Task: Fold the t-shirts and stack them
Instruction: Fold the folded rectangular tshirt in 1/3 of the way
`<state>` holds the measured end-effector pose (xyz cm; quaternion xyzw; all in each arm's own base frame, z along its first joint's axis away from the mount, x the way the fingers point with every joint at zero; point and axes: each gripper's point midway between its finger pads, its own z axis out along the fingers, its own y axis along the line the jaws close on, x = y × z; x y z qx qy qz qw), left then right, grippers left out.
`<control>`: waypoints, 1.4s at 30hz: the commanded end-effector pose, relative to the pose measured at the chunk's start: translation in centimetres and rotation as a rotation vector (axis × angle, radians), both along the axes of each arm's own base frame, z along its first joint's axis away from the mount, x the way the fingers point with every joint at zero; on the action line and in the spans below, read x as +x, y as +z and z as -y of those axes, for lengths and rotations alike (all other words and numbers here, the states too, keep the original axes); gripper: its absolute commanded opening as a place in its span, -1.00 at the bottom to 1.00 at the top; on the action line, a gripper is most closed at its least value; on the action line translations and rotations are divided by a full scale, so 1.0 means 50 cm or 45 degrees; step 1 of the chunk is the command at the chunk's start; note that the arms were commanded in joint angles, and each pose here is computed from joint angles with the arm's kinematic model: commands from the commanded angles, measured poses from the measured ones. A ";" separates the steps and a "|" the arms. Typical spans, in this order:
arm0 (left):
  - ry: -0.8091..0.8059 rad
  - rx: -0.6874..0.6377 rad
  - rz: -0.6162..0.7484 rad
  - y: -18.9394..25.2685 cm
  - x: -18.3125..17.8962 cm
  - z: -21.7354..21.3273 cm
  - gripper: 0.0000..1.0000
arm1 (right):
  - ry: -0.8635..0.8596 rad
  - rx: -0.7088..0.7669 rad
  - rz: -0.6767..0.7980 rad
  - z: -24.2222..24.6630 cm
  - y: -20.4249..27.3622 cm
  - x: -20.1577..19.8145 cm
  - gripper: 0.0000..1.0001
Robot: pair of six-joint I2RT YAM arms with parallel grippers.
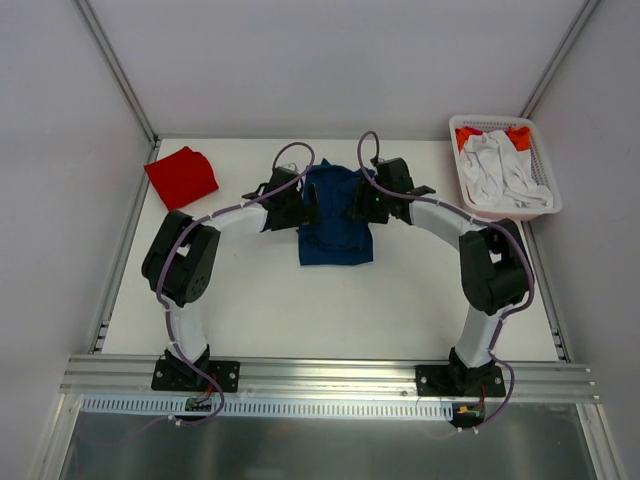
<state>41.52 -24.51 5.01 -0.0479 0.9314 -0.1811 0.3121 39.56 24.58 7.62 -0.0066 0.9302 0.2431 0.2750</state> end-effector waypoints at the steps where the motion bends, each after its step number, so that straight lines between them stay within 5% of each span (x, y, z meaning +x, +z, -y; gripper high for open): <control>1: 0.034 -0.017 0.104 0.075 -0.004 -0.024 0.98 | 0.005 0.002 0.163 0.009 0.115 0.041 0.12; 11: 0.096 -0.024 0.110 0.115 -0.101 -0.086 0.98 | -0.024 -0.030 0.222 0.053 0.180 0.052 0.12; 23: 0.080 -0.048 -0.002 0.076 -0.241 -0.090 0.98 | 0.087 0.001 0.164 -0.009 0.153 -0.085 0.11; 35: 0.097 0.016 -0.034 0.030 -0.288 -0.100 0.98 | 0.276 -0.508 0.177 -0.023 0.068 -0.152 0.09; 42: 0.106 0.015 -0.040 0.023 -0.303 -0.110 0.98 | 0.335 -0.626 0.183 -0.023 0.036 -0.160 0.07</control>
